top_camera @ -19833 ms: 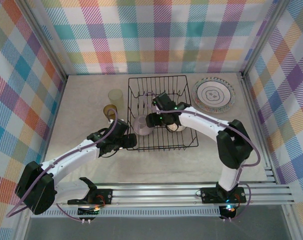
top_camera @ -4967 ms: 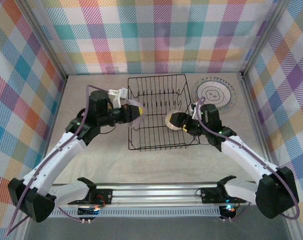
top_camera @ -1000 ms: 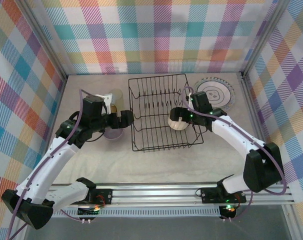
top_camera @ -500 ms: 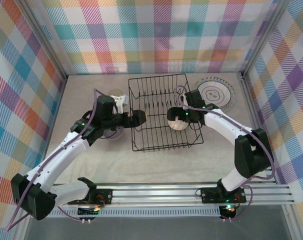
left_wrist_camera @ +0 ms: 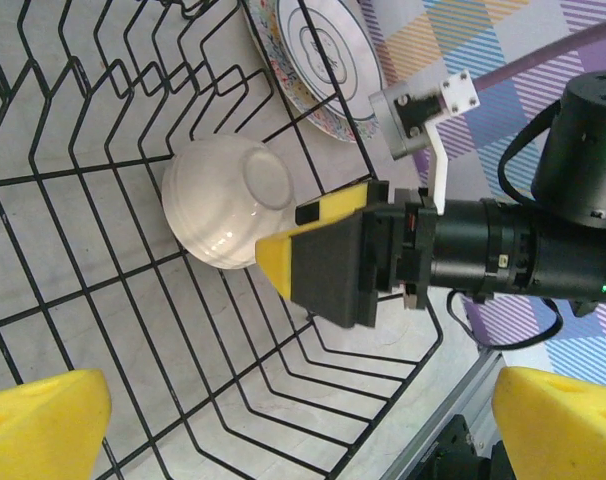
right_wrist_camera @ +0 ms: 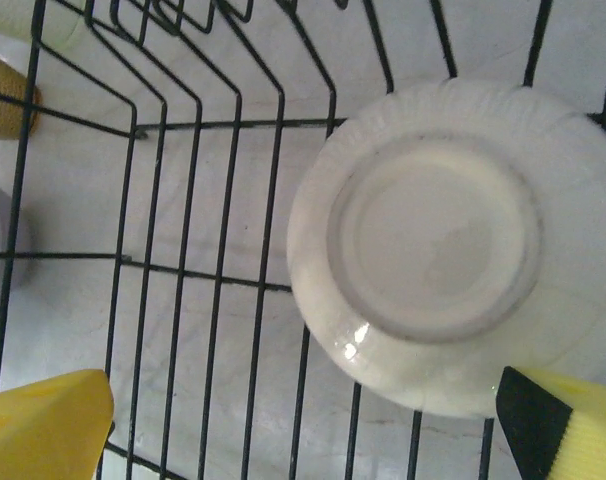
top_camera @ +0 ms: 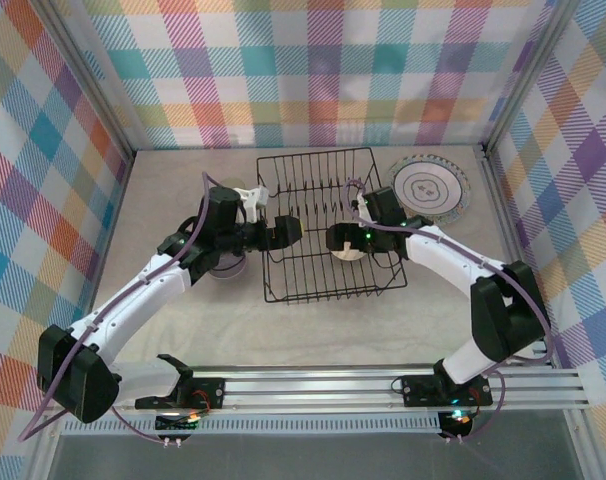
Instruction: Unload the mixed dishes from the dish rack
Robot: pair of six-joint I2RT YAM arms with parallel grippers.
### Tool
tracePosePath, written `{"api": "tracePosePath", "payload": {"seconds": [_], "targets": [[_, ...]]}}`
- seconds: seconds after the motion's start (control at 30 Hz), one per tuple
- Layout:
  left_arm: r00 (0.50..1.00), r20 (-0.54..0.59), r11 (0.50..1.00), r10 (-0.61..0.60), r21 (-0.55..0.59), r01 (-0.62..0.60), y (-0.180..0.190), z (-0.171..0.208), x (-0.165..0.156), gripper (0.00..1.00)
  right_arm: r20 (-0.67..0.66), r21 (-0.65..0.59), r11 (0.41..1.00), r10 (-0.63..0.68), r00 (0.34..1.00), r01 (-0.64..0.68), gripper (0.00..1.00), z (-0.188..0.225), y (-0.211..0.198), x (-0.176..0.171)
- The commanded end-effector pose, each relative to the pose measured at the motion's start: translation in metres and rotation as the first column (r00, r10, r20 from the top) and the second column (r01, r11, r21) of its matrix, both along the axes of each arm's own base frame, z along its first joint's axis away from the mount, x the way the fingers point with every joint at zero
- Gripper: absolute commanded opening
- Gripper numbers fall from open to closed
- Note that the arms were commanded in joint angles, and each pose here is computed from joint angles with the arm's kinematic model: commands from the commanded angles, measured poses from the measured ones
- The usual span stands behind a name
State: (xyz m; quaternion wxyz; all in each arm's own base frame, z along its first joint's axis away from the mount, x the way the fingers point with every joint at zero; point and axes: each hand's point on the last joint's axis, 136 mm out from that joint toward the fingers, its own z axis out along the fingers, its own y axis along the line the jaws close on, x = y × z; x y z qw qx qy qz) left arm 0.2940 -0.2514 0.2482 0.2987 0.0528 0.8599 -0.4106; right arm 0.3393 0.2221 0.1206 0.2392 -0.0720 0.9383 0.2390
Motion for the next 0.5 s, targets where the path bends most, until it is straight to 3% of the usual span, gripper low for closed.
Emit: {"api": "tracePosePath", "payload": {"seconds": [0.0,0.17,0.47], "targets": [[1.0,0.007,0.999,-0.023,-0.031,0.023,-0.008,0.002,-0.001,0.98,0.078,-0.007,1.0,-0.007,0.997,0.008,0.99,0.026,-0.004,0.004],[1.0,0.007,0.999,-0.02,-0.037,0.02,-0.008,0.001,0.001,0.98,0.112,-0.038,0.999,-0.017,0.994,0.022,0.99,0.04,-0.002,0.025],[1.0,0.02,0.999,-0.014,-0.047,0.015,-0.003,0.004,-0.007,1.0,0.084,-0.096,0.995,0.018,0.996,-0.01,0.99,0.021,0.008,0.06]]}}
